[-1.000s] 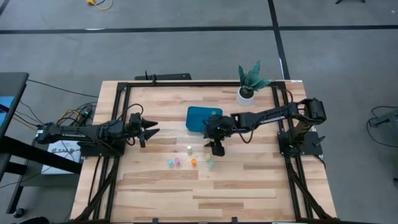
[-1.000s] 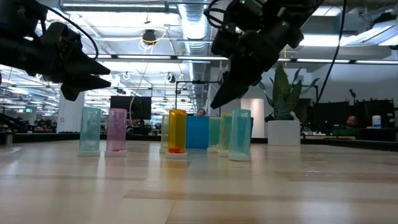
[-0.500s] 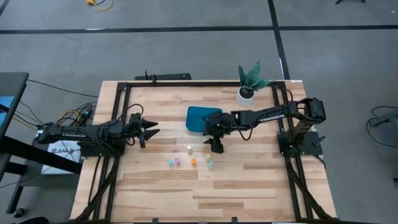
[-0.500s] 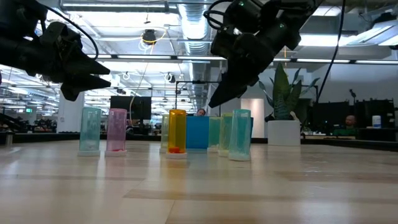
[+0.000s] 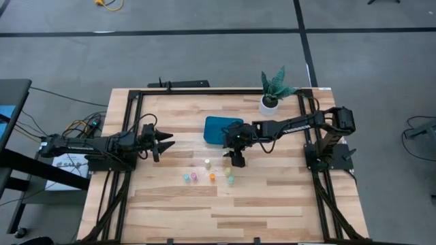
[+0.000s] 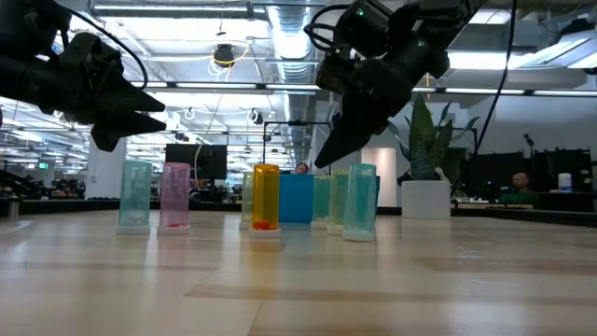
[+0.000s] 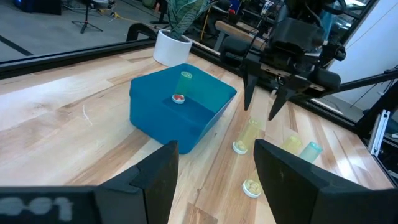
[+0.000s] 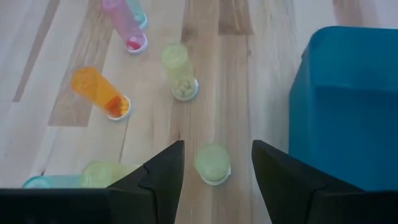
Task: Pick and place pill bottles into a basket
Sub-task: Put the green medicine bottle into the blue bin
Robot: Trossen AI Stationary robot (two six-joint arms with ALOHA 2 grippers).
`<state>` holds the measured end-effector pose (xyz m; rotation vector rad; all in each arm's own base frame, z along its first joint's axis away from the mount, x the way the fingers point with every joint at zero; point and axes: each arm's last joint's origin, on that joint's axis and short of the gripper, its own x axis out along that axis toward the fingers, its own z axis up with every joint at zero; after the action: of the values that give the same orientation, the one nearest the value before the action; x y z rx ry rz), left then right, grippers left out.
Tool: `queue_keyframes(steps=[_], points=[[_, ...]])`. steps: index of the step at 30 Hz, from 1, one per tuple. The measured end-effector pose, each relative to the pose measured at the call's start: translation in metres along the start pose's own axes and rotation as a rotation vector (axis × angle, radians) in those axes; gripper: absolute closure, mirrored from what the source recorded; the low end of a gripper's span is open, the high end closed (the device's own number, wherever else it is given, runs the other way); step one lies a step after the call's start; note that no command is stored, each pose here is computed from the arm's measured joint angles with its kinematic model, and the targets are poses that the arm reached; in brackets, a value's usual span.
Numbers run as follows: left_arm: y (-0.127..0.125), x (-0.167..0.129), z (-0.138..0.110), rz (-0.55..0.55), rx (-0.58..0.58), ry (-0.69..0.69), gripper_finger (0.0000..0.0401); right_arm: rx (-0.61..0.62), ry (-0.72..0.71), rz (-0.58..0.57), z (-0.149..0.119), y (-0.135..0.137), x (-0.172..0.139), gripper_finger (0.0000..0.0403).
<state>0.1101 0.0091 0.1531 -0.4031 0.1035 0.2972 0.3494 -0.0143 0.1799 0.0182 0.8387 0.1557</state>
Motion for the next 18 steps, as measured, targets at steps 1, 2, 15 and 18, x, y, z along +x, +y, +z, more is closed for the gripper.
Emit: queue_keyframes(steps=[1, 2, 15, 18], points=[[0.0, 0.0, 0.0, 0.0, 0.0, 0.0, 0.0202, 0.001, 0.004, 0.001, -0.001, 0.0, 0.002, 0.0222], [0.0, 0.0, 0.0, 0.0, 0.0, 0.0, 0.0202, 0.003, 0.008, 0.002, -0.002, -0.001, 0.006, 0.0222], [0.0, 0.001, -0.001, 0.004, 0.003, 0.017, 0.0202, 0.045, 0.063, 0.033, -0.014, 0.0, 0.028, 0.0231], [0.0, 0.001, -0.001, 0.004, 0.003, 0.017, 0.0202, 0.045, 0.065, 0.032, -0.014, 0.0, 0.028, 0.0242]])
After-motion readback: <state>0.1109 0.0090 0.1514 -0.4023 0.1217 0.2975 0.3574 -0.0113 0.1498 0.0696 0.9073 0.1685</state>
